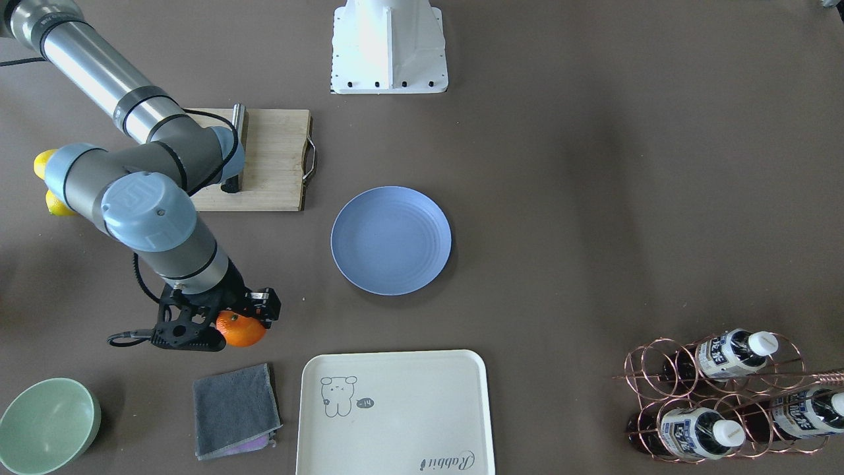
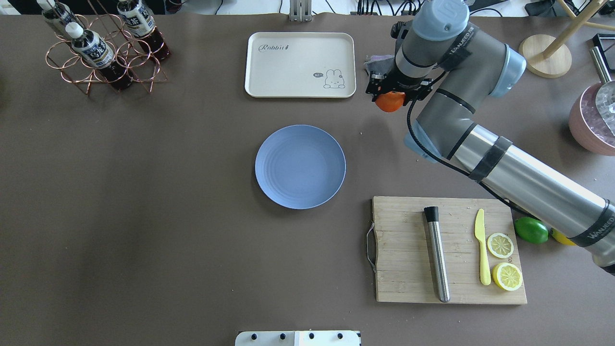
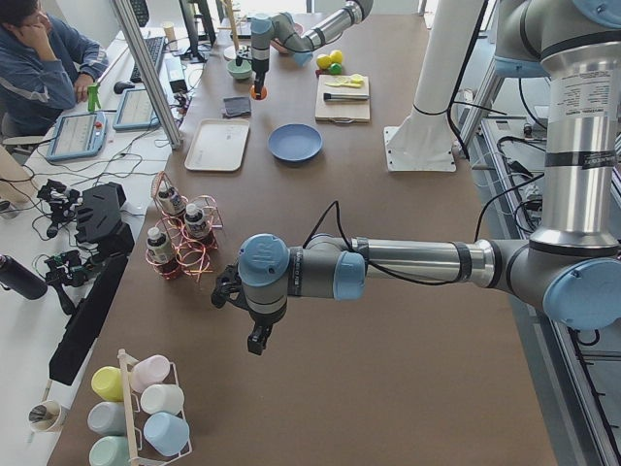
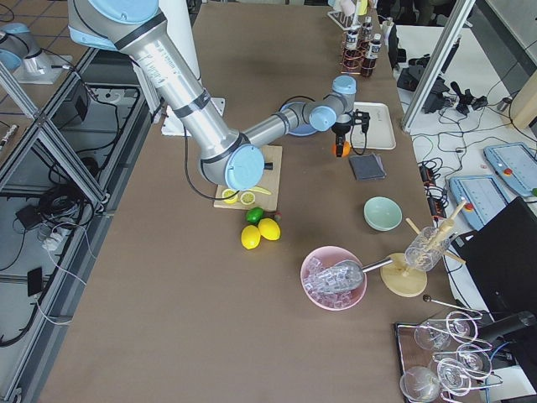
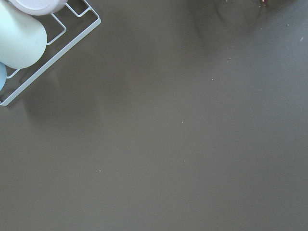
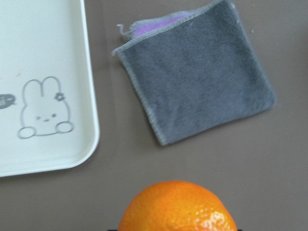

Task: Pick orange to plate
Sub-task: 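Lift the orange with the right gripper and carry it over the plate, then lower the orange onto the blue plate and open the right gripper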

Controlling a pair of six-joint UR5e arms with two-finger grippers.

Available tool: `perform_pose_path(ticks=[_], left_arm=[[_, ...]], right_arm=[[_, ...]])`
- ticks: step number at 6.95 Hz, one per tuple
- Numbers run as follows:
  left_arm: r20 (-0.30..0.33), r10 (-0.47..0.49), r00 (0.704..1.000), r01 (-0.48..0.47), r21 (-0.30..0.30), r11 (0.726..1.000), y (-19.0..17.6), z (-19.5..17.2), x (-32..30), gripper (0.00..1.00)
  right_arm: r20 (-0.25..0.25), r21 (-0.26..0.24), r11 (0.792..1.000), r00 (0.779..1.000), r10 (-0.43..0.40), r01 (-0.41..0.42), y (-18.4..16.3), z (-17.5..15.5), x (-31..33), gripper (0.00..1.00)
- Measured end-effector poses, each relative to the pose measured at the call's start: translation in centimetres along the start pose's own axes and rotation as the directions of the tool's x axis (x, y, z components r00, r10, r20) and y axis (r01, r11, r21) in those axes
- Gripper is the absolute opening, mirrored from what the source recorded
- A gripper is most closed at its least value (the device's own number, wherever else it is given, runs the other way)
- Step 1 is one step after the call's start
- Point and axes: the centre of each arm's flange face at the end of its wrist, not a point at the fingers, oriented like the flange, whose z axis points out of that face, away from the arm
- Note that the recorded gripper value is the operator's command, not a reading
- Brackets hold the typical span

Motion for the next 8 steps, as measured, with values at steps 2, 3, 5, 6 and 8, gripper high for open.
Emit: perform_pose_path(ticks=[2,3,5,6,8], left_arm=[[0.000,0.003,1.000,-0.003,0.000,1.000,0.0,0.0,0.1,0.99],[0.000,0.004,1.000,-0.004,0.000,1.000,0.0,0.1,0.1,0.99],[-0.003,0.006,1.000,-0.006,-0.004,1.000,0.3,0.3,0.2,0.99],[-0.004,0.006,1.000,-0.006,-0.007,1.000,0.4,0.5,0.2,0.99],[-0.006,0.010,1.000,-0.011,-0.012,1.000,0.5,0.8,0.4,0.99]], right_arm=[[0.010,0.031,0.987,0.988,0.157,-0.157,8.9,0.2,-10.7,0.00],[0.011,0.037,0.981,0.981,0.193,-0.193,12.8,0.7,-13.8,0.00],[-0.011,0.044,0.980,0.981,0.194,-0.193,17.6,2.8,-15.8,0.00],[-0.024,0.045,0.981,0.982,0.188,-0.187,18.6,3.6,-15.9,0.00],[-0.041,0.046,0.985,0.985,0.170,-0.168,19.0,4.0,-16.0,0.99]])
